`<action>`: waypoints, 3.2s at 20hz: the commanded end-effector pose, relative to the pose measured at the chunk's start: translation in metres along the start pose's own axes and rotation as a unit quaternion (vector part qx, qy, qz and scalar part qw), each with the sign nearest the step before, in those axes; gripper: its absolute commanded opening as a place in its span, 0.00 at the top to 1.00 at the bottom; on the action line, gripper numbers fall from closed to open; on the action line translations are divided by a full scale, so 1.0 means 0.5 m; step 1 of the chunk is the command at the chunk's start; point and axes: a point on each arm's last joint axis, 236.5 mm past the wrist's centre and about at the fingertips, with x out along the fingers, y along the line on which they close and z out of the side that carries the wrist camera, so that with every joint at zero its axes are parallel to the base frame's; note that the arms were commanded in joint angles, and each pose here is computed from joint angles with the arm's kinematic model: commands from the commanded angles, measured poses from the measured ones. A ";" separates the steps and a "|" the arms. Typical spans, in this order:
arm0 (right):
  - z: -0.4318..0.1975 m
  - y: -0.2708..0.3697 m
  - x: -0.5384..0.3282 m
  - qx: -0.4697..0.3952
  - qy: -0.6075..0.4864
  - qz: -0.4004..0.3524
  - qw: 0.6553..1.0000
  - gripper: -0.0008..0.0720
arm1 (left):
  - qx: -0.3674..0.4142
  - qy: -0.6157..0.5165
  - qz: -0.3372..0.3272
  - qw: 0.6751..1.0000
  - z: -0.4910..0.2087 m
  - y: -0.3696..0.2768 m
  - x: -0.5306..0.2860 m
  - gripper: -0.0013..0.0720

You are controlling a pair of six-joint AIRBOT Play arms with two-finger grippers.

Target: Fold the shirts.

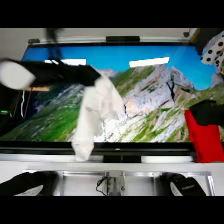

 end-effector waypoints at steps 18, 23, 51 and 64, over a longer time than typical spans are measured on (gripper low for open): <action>-0.254 0.108 0.545 0.032 0.325 0.108 0.939 0.07 | -0.299 0.357 0.135 0.874 -0.597 0.320 -0.120 0.00; -0.280 0.102 0.580 0.039 0.348 0.101 0.931 0.07 | -0.354 0.346 0.089 0.864 -0.721 0.243 -0.029 0.01; 0.081 0.182 0.341 -0.252 0.057 0.103 0.960 0.90 | 0.019 0.082 0.296 0.951 -0.103 0.319 -0.271 0.94; 0.160 0.174 -0.266 -0.142 -0.239 0.162 0.947 0.90 | 0.098 -0.218 0.221 0.946 0.126 -0.023 -0.706 0.94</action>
